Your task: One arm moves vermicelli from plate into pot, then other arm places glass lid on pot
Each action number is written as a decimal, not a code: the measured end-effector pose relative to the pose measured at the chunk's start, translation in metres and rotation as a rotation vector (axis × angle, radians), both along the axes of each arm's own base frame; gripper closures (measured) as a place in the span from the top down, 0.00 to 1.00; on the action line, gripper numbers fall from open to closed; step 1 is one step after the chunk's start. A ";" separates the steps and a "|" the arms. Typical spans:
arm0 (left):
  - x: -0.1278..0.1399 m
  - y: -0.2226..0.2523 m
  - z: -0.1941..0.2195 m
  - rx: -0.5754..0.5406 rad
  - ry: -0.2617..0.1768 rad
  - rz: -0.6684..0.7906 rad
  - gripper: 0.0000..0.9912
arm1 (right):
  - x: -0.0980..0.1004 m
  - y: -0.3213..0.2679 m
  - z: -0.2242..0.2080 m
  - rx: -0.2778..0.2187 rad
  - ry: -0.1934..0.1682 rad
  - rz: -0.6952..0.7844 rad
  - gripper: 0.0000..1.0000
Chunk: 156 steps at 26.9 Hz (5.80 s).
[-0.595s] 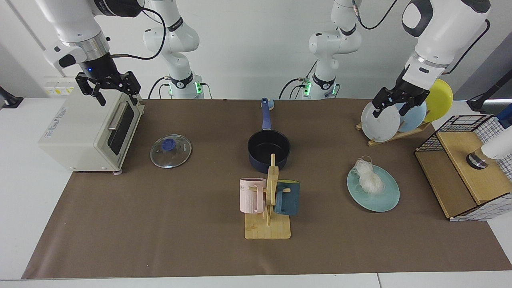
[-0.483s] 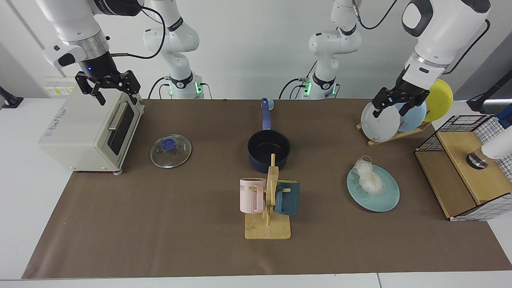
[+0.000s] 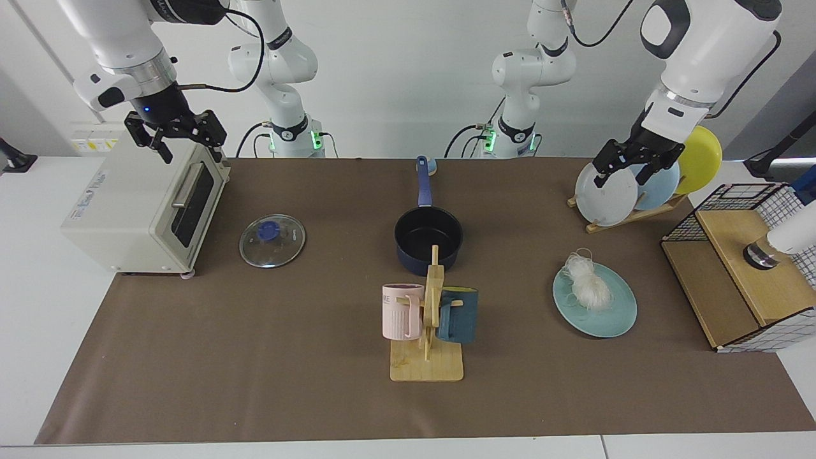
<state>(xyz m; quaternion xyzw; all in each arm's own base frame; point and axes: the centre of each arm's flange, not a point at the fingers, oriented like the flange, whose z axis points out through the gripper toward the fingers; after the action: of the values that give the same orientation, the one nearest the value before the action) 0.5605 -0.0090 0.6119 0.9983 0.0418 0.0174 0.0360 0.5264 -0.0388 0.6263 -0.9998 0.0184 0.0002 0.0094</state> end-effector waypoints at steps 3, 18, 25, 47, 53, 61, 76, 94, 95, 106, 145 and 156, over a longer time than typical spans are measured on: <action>0.000 0.000 0.000 0.000 0.000 0.000 1.00 | -0.004 0.003 -0.011 0.002 0.027 -0.030 1.00; 0.000 0.000 0.000 0.000 0.000 0.000 1.00 | -0.018 0.010 -0.105 0.005 0.113 -0.041 1.00; 0.000 0.000 0.000 0.000 0.000 0.000 1.00 | -0.024 0.015 -0.151 0.004 0.107 -0.035 1.00; 0.000 0.000 0.000 0.000 0.000 0.000 1.00 | -0.043 0.036 -0.256 -0.003 0.008 -0.041 1.00; 0.000 0.000 0.000 0.000 0.000 0.000 1.00 | -0.041 0.051 -0.278 -0.006 0.005 -0.043 1.00; 0.000 0.000 0.000 0.000 0.000 0.000 1.00 | -0.037 0.053 -0.307 -0.010 -0.002 -0.042 1.00; 0.000 0.000 0.000 0.000 0.000 0.000 1.00 | -0.043 0.053 -0.325 -0.016 0.021 -0.038 1.00; 0.000 0.000 0.000 0.000 0.000 0.000 1.00 | -0.048 0.057 -0.323 -0.071 0.016 0.035 0.51; 0.000 0.000 0.000 0.000 0.000 0.000 1.00 | -0.048 0.058 -0.323 -0.073 0.016 0.038 0.51; 0.000 0.000 0.000 0.000 0.000 0.000 1.00 | -0.042 0.058 -0.312 -0.076 0.009 0.041 0.51; 0.079 0.082 -0.173 0.012 -0.061 0.245 1.00 | -0.014 0.043 -0.120 -0.105 0.069 0.017 0.51; 0.117 0.055 -0.253 0.019 -0.038 0.330 1.00 | -0.034 0.036 -0.079 -0.098 0.051 0.020 0.51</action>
<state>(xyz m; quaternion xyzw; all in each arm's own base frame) 0.6777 0.0459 0.3588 0.9777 0.2042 0.0422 0.0238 0.4926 -0.0029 0.5477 -0.9988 0.0086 0.0250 -0.0401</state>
